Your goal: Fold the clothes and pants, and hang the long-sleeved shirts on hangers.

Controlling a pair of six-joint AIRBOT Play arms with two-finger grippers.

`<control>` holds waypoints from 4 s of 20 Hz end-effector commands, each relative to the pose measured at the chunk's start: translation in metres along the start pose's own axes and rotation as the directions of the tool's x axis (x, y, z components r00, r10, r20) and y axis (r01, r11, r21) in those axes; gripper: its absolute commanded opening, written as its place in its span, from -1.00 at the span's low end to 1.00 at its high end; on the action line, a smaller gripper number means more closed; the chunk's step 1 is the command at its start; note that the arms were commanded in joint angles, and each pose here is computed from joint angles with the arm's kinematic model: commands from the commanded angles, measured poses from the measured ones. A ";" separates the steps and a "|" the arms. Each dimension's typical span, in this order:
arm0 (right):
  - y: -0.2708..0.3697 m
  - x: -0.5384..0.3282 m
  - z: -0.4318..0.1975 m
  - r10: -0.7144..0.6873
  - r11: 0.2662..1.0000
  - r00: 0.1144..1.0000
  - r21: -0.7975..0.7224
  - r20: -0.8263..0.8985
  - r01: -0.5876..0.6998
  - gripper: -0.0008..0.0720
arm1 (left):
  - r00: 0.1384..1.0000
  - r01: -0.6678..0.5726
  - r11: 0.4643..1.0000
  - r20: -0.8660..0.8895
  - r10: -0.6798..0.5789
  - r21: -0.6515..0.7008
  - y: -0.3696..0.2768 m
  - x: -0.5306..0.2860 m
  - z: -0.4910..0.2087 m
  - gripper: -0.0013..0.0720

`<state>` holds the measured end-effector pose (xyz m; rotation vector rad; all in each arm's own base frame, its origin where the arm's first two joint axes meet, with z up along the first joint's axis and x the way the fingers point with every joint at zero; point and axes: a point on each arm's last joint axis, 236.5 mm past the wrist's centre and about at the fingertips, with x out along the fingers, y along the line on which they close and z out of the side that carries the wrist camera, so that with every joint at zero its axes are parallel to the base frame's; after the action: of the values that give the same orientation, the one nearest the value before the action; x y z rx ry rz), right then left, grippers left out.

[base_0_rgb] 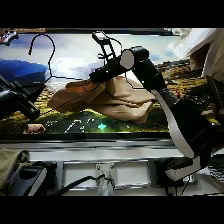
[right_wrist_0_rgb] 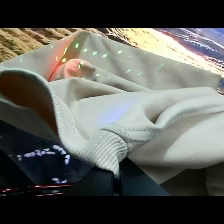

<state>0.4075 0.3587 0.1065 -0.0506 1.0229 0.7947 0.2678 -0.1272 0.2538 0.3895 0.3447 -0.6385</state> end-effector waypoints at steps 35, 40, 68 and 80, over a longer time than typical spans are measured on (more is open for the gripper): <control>0.012 -0.034 0.008 0.003 0.999 0.999 -0.033 0.045 -0.002 -0.90 | 0.892 0.446 0.774 0.298 -0.341 -0.450 0.036 0.094 0.001 -0.94; 0.015 -0.043 0.012 0.003 0.999 0.998 -0.040 0.064 0.000 -0.90 | 0.787 0.616 0.632 0.356 -0.503 -0.470 0.012 0.114 -0.013 -0.94; 0.078 -0.136 -0.022 0.139 0.989 0.990 -0.061 0.018 -0.137 -0.90 | 0.160 0.978 -0.028 0.826 -0.541 -0.208 -0.064 0.157 0.003 -0.94; 0.023 -0.304 -0.011 -0.269 0.622 0.879 -0.626 0.393 0.470 -0.06 | 0.093 0.985 -0.063 0.808 -0.582 -0.158 -0.083 0.130 0.029 -0.94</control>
<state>0.2809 0.2675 0.2990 -0.3354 0.6586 0.9327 0.3236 -0.2675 0.1970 -1.0092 0.2383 -1.7940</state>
